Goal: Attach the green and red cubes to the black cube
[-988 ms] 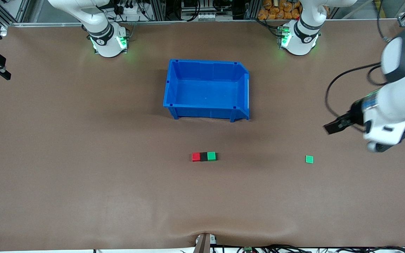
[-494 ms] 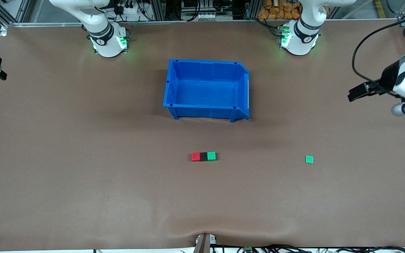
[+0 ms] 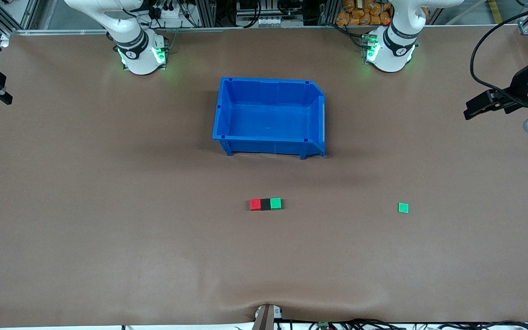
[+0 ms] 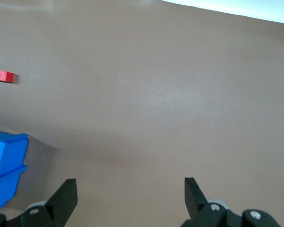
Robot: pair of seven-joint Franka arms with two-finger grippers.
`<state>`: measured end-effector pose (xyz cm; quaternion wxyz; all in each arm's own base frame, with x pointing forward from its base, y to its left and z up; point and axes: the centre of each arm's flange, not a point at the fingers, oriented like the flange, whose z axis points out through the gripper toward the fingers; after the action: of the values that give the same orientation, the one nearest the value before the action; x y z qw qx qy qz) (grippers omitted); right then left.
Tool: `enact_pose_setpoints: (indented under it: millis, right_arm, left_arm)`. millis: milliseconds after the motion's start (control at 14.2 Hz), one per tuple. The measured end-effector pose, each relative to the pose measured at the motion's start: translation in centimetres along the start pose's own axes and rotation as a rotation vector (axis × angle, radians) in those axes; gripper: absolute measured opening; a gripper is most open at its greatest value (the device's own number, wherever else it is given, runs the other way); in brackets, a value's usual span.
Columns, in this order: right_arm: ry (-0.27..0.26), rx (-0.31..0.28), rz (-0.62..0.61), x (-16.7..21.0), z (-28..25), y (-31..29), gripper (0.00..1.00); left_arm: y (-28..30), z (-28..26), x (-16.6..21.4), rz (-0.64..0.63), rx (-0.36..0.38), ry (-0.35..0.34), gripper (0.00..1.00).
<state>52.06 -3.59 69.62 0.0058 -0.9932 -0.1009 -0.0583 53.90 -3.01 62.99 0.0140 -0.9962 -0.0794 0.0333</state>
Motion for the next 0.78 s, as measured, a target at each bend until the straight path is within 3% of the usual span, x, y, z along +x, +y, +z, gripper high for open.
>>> enact_pose_setpoints:
  millis: [776]
  right_arm:
    - [-0.005, -0.001, 0.007, 0.2, 0.4, 0.4, 1.00]
  left_arm:
    - [-0.1, -1.0, -0.8, 0.038, 0.002, 0.024, 1.00]
